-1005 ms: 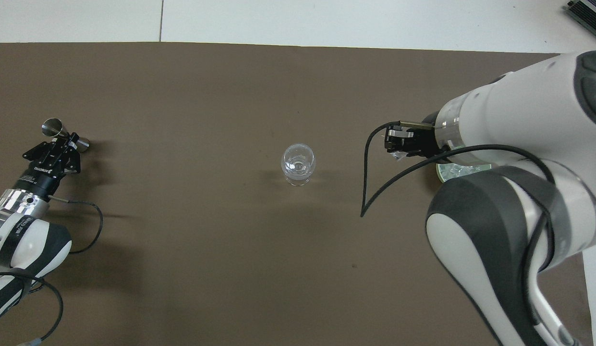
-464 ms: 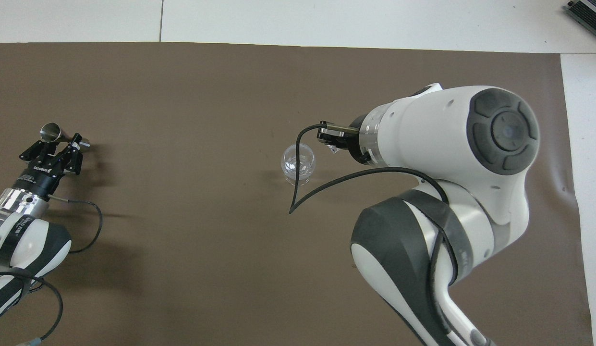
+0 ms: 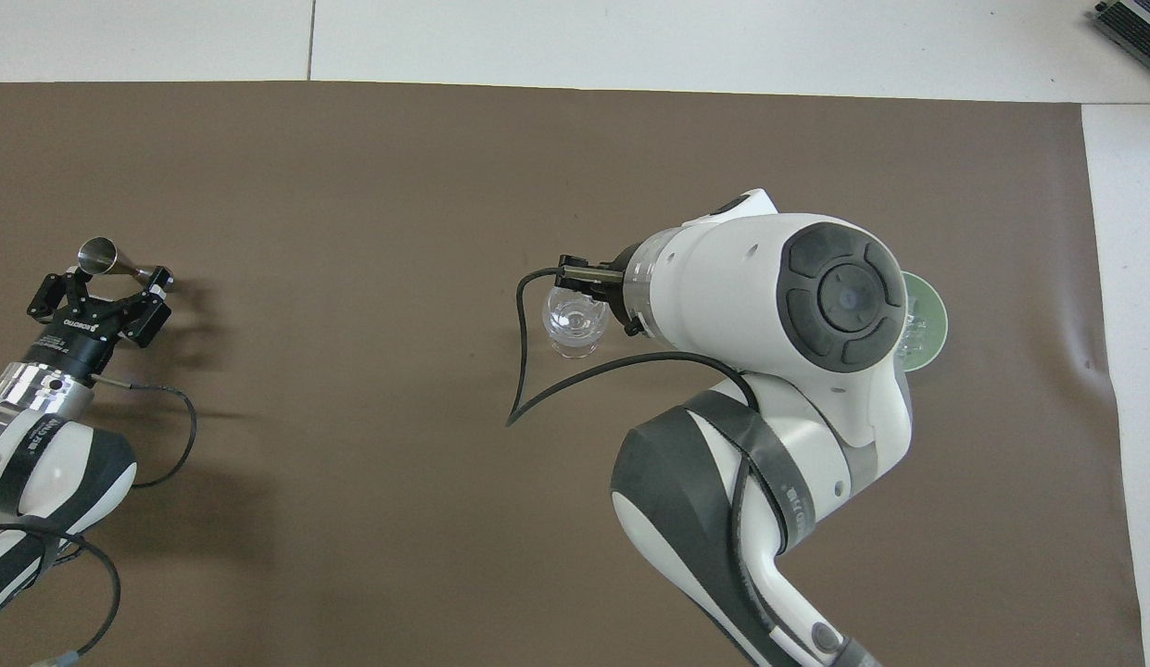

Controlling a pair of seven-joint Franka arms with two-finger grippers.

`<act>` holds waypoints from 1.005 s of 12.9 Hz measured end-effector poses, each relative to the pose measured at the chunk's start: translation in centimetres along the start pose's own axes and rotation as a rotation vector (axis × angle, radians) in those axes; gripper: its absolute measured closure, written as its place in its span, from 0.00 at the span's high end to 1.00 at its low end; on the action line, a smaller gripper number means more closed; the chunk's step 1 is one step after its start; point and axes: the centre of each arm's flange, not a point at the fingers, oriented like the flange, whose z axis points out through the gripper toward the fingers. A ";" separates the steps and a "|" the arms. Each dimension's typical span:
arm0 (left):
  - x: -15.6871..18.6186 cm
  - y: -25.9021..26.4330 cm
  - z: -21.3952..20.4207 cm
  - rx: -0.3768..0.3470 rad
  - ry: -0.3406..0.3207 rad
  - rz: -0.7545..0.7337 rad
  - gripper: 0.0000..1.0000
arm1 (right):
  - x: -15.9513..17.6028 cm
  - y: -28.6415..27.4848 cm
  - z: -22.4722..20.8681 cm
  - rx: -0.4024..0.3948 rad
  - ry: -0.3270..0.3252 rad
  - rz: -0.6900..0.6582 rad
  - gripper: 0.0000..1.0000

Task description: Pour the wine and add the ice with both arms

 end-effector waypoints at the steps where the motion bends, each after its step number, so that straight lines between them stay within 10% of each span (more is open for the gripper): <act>1: 0.0 0.0 0.0 0.001 -0.003 -0.002 1.00 | -0.1 -0.1 0.3 0.004 0.003 -0.002 0.34; 13: -3.7 0.0 -0.7 -0.012 -0.044 -0.037 1.00 | -1.1 -0.5 3.3 -0.019 -0.010 -0.044 0.34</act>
